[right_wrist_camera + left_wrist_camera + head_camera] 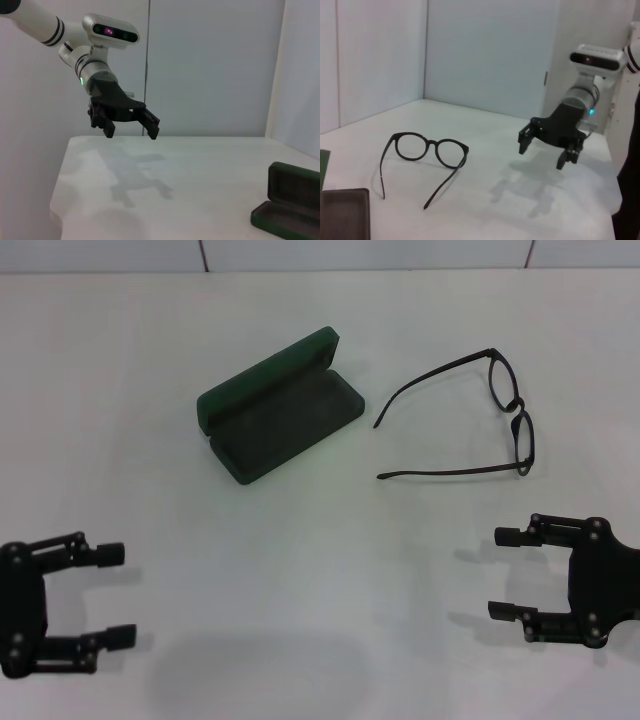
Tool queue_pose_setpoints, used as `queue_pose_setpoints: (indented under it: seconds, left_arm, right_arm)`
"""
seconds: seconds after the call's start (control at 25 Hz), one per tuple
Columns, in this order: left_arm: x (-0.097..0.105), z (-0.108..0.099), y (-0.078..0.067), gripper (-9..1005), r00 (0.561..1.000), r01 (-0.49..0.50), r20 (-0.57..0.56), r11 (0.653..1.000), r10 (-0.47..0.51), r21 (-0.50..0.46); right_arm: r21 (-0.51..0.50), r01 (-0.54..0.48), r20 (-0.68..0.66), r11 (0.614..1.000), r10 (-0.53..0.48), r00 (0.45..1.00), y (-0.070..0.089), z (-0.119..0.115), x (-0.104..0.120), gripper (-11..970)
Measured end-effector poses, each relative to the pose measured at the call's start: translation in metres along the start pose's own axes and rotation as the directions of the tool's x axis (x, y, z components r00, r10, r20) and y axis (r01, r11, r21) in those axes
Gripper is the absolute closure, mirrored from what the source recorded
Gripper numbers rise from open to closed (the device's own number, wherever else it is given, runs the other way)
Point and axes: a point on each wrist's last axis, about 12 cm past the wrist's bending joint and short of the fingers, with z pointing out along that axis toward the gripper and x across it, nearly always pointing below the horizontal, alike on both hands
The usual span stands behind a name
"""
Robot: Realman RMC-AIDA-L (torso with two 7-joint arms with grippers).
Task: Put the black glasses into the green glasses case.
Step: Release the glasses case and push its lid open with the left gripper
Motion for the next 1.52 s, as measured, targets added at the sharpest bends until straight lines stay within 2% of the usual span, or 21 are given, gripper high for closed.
queue_pose_setpoints:
  seconds: [0.16,0.32,0.48,0.72,0.92,1.08,1.2,1.28,1.32,1.52]
  left_arm:
    - [-0.008,0.005,0.009,144,0.986,0.16,0.05,0.987,-0.158,-0.022]
    - [-0.02,0.02,0.025,146,0.918,0.385,0.102,0.923,-0.383,-0.003]
    - [-0.033,0.034,0.043,147,0.861,0.5,0.107,0.866,-0.497,0.001]
    - [-0.063,0.051,0.071,150,0.884,0.467,0.033,0.881,-0.466,-0.075]
    - [-0.091,0.071,0.102,151,0.886,0.425,-0.1,0.878,-0.454,-0.223]
    - [-0.112,0.09,0.12,152,0.886,0.32,-0.235,0.894,-0.4,-0.315]
    - [-0.128,0.109,0.127,153,0.874,0.233,-0.341,0.914,-0.346,-0.333]
    - [-0.132,0.114,0.129,153,0.871,0.21,-0.363,0.919,-0.331,-0.334]
    - [-0.145,0.13,0.135,153,0.864,0.16,-0.412,0.933,-0.29,-0.322]
    - [-0.167,0.157,0.141,157,0.866,0.1,-0.445,0.951,-0.227,-0.291]
  right_arm:
    - [0.0,-0.003,0.0,1.0,0.003,1.0,0.0,0.0,0.0,256]
    - [-0.001,-0.006,0.003,1.0,0.006,1.0,0.001,0.002,0.0,256]
    - [-0.005,-0.007,0.007,1.0,0.007,1.0,0.001,0.002,0.0,256]
    - [-0.013,-0.009,0.008,1.0,0.009,1.0,0.001,0.003,-0.001,256]
    - [-0.018,-0.011,0.009,1.0,0.011,1.0,0.002,0.005,-0.001,256]
    - [-0.029,-0.004,0.014,1.0,0.005,1.0,0.0,0.009,-0.003,257]
    - [-0.055,0.002,0.011,0.999,-0.001,1.0,-0.005,0.017,-0.007,257]
    - [-0.07,0.006,0.009,0.998,-0.005,1.0,-0.006,0.022,-0.009,257]
    - [-0.072,0.007,0.009,0.997,-0.006,1.0,-0.006,0.024,-0.009,257]
    - [-0.075,0.002,0.004,0.997,-0.002,1.0,-0.005,0.025,-0.008,257]
